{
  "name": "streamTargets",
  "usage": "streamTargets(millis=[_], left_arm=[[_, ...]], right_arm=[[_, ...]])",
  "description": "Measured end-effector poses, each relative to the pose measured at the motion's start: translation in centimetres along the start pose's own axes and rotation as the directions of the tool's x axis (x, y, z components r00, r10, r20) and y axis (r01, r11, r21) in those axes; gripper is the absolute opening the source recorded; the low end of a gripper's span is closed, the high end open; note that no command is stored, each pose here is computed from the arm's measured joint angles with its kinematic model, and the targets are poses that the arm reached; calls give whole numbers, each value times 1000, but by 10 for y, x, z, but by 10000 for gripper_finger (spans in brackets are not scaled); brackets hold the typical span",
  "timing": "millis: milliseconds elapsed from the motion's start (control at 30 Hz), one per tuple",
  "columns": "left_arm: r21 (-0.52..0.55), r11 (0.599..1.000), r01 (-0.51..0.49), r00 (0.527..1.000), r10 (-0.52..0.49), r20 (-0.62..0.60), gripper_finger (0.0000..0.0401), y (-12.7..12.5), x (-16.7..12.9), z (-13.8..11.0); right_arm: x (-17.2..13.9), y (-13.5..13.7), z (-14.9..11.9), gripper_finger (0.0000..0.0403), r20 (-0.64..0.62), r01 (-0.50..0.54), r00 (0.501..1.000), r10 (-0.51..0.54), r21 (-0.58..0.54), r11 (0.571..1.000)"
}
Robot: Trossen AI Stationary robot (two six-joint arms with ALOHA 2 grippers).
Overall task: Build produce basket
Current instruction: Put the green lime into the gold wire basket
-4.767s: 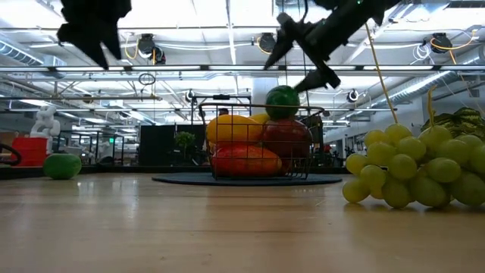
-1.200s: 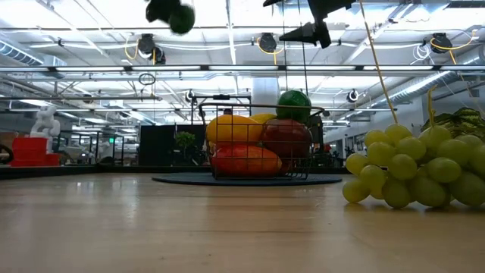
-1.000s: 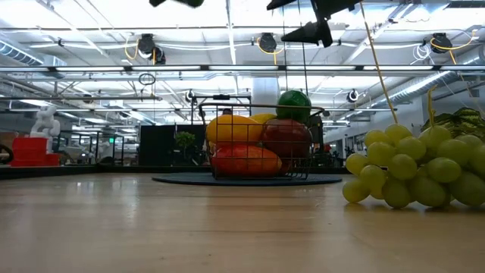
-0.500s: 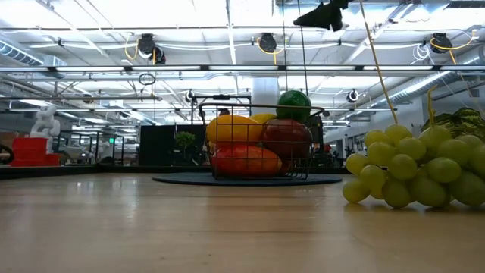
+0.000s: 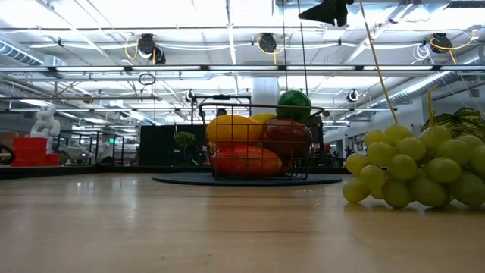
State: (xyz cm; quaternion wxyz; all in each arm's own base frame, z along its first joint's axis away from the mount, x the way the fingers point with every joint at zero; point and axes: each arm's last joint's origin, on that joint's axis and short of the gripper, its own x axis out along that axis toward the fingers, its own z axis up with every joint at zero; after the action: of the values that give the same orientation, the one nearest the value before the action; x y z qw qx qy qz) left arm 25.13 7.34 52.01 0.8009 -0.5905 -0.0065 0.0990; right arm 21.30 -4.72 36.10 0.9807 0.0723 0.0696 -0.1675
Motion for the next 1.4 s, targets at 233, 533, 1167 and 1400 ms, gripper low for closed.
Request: streamTargets(millis=[233,533,1167,1400], left_arm=[[-31,999,13,1000,-13,-3,209,-2,0,-1],[34,999,8,1000,-8,6,209,-1,0,-1],[889,455,-55,998,16,54,209,1,3,0],[917,384,-108,987,150,54,209,22,32,-2]], right_arm=[[0,0,0,391,-3,0,1000,1,37,999],[0,3,-1,391,-24,-101,994,104,113,988],[-1,7,-2,392,-46,-214,971,235,271,938],[-1,7,-3,392,-56,-202,972,228,293,935]])
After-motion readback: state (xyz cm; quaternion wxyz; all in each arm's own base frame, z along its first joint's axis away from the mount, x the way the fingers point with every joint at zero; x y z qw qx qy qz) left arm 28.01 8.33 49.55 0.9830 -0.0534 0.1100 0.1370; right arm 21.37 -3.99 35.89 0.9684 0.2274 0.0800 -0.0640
